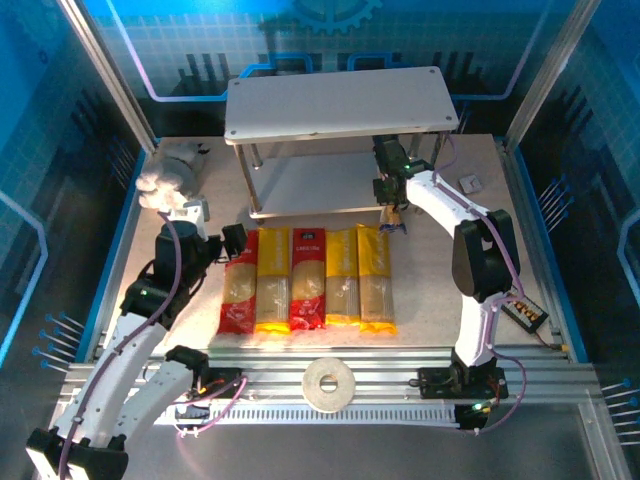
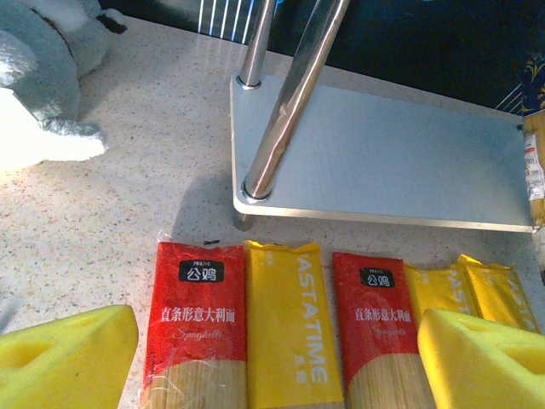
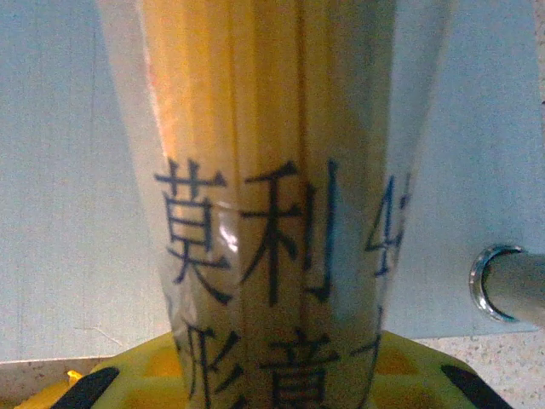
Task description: Place and organize the pasta boxes and bags onto the shelf
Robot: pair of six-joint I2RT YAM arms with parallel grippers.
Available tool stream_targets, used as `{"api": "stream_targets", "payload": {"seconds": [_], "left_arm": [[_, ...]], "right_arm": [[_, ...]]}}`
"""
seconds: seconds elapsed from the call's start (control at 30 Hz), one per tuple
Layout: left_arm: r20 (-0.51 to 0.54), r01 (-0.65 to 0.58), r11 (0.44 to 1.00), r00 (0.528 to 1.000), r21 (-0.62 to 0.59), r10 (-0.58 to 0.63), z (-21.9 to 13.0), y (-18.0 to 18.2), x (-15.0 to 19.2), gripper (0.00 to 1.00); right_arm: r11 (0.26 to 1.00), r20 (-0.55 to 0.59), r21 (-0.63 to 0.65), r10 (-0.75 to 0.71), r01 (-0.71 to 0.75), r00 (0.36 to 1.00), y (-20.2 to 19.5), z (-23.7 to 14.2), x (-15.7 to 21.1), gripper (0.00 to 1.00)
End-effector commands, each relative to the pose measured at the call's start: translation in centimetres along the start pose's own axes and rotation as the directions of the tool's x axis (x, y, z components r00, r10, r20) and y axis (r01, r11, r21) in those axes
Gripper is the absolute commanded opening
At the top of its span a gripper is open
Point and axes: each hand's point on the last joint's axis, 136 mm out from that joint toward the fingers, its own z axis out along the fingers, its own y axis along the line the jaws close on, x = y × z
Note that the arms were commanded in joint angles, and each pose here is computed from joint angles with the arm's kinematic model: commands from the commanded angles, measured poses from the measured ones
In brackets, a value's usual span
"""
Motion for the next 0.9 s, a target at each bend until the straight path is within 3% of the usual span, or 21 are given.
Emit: {"api": "stream_targets", "payload": {"seconds": [0.0,0.13,0.37,0.57,0.7,0.87], "left_arm": [[0.026,-0.01,1.0,1.0,0.01,0.01,-0.8,-0.6,-1.4,0.87],[0.028,-0.008,1.0,1.0,0.012,0.008,-0.9,-0.6,-1.6,0.87],[0.028,-0.01,1.0,1.0,0.009,0.009,-1.2,-0.6,-1.7,0.87],[0.03,-0.01,1.0,1.0,0.008,0.01,-1.3,-0.6,-1.7,0.87],[0.028,-0.009,1.0,1.0,0.009,0.008,-1.3,-0.6,-1.7,0.87],[0.022,-0.008,1.0,1.0,0.003,0.008,-1.2,-0.4,-1.3,0.87]], "right_arm": [[0.998,0.155,0.025,0.048,-0.053,0.987,-0.6,-0.7,-4.3,0.14],[0.999,0.16,0.019,0.043,-0.047,0.986,-0.2,0.0,-4.5,0.22],[0.999,0.148,0.015,0.027,-0.03,0.989,0.5,1.2,-4.5,0.53],[0.999,0.149,0.011,0.03,-0.032,0.988,0.6,1.4,-4.6,0.69],[0.999,0.167,0.008,0.035,-0.037,0.985,0.5,0.9,-4.5,0.86],[0.998,0.228,-0.027,0.064,-0.06,0.972,0.2,-1.4,-4.6,0.9]]}}
